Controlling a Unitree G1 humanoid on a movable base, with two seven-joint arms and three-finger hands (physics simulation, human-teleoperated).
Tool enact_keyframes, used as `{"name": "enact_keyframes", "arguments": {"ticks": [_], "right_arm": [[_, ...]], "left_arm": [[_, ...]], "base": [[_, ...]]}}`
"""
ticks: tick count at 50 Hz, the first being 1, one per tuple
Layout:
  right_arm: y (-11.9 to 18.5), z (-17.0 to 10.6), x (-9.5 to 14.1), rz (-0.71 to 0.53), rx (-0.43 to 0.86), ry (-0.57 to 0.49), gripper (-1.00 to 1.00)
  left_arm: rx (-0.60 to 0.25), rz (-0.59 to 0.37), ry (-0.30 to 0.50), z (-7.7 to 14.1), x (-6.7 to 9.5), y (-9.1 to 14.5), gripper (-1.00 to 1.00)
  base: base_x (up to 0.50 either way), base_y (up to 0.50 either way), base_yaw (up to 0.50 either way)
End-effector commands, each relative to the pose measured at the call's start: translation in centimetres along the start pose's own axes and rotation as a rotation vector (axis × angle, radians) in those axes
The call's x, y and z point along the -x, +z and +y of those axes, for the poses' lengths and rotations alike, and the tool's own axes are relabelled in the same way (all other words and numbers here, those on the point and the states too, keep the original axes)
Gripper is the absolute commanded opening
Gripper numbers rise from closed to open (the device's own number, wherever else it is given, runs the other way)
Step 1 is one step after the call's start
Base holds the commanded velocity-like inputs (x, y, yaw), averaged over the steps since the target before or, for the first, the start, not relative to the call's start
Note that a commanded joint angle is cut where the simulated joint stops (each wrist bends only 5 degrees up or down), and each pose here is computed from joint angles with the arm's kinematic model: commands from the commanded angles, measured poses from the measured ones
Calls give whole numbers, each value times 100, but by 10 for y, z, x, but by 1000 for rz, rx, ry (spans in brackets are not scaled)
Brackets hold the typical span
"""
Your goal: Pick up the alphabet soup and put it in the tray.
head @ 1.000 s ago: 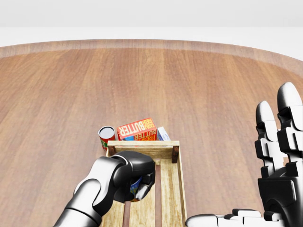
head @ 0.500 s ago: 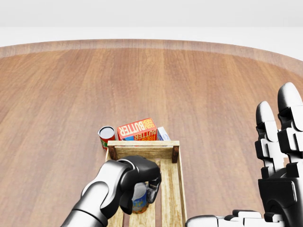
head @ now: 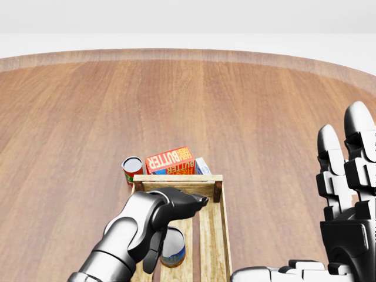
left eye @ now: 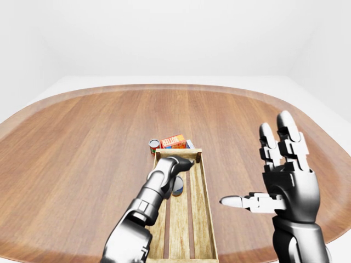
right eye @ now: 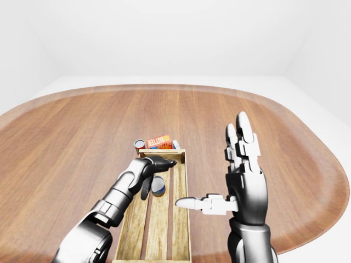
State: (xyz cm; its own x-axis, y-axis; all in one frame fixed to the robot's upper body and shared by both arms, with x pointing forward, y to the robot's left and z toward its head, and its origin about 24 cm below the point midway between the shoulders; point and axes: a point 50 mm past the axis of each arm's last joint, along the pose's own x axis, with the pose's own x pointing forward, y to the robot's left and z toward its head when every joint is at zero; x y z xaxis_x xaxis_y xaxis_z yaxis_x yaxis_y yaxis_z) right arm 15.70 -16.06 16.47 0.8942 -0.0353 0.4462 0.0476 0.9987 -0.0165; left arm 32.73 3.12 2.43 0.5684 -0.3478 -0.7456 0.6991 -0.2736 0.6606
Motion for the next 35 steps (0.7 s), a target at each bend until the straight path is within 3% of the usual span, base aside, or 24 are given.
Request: {"name": "enact_keyframes", "arguments": {"ticks": [1, 2, 5, 7, 10, 11, 16, 23, 28, 35], "right_arm": [[-2, 0, -1, 5, 0, 0, 97], [-2, 0, -1, 5, 0, 0, 96], [-2, 0, -2, 3, -2, 1, 96], [-2, 0, -1, 5, -2, 1, 96], [-1, 0, -1, 1, -3, -1, 96], [0, -1, 0, -1, -2, -3, 97], [-1, -1, 0, 2, -1, -1, 96], [-2, 2, -1, 4, 0, 3, 97], [-2, 2, -1, 5, 0, 5, 97], [0, 3, 0, 0, 1, 9, 97]], "left_arm": [[68, -79, 219, 43, 29, 1, 100], [79, -108, 317, 60, 45, 2, 100], [108, -194, 485, 85, 75, 7, 100], [115, -257, 624, 110, 105, 7, 100], [109, -316, 716, 124, 127, 8, 100], [115, -366, 785, 131, 144, 9, 100], [85, -461, 942, 142, 187, 8, 100], [177, -507, 1038, 138, 221, -13, 100], [216, -523, 1040, 128, 225, -23, 100], [295, -567, 1026, 90, 225, -38, 100]], "base": [[0, 0, 0], [0, 0, 0], [0, 0, 0], [0, 0, 0], [0, 0, 0], [0, 0, 0], [0, 0, 0], [0, 0, 0], [0, 0, 0], [0, 0, 0]]}}
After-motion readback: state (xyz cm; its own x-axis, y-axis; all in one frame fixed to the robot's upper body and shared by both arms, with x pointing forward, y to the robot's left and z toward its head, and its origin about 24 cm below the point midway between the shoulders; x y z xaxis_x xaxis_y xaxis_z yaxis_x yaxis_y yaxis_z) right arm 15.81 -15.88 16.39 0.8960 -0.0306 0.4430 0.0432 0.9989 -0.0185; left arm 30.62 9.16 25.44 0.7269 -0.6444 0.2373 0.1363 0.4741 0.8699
